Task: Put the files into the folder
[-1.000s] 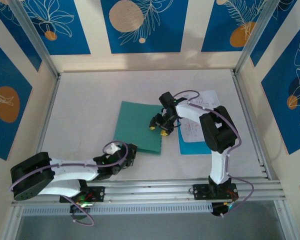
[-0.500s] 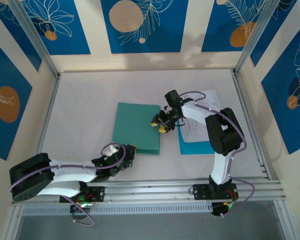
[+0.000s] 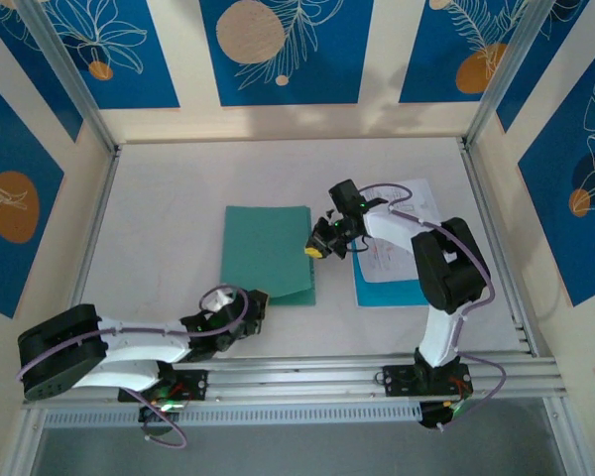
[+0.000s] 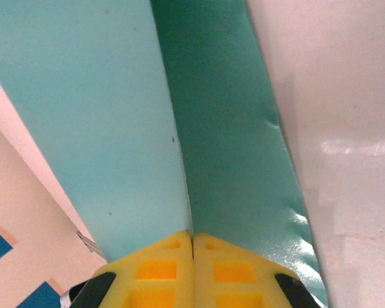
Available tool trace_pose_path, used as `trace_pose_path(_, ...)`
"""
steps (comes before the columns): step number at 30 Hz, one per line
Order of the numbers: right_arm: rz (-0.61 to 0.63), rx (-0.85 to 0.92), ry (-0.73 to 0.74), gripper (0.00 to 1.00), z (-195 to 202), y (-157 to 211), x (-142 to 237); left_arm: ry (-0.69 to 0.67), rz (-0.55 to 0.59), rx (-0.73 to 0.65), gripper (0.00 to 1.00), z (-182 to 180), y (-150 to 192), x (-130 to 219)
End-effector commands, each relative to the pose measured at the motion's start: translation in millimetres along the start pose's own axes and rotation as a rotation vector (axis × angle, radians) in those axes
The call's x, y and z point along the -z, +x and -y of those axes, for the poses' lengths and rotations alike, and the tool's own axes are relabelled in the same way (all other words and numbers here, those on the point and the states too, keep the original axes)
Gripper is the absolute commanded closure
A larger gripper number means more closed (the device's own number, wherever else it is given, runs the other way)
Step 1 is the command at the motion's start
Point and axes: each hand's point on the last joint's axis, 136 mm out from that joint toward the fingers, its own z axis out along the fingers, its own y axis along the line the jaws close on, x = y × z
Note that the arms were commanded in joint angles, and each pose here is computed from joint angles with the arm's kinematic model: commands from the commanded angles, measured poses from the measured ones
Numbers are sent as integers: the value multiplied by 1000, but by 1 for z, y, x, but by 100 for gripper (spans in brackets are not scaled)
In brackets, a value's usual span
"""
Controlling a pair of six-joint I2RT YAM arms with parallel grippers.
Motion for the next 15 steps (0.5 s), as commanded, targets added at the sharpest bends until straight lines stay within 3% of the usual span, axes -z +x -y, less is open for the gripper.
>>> trace_pose_path(1, -18, 5, -11, 100, -7, 12, 6, 9, -67, 20, 100, 5, 14, 4)
trace_pose_path(2, -15, 3, -10, 100, -7, 12, 6, 4, -71, 13, 100, 5, 14, 5)
trace_pose_path(3, -12, 0, -8, 100, -7, 12, 7, -3, -77, 6, 92, 5, 15, 7)
trace_pose_path(6, -4, -5, -9, 100, -8, 12, 9, -52, -85, -42, 53, 7, 15, 17)
trace_pose_path(7, -1, -5, -12, 100, -9, 12, 11, -69, -81, -61, 47, 8, 14, 21)
trace_pose_path(10, 5, -6, -14, 100, -14, 12, 15, -115, -60, -147, 40, 12, 4, 38)
trace_pose_path(15, 9, -17, -2, 100, -18, 14, 18, -168, -62, -323, 39, 28, -7, 58)
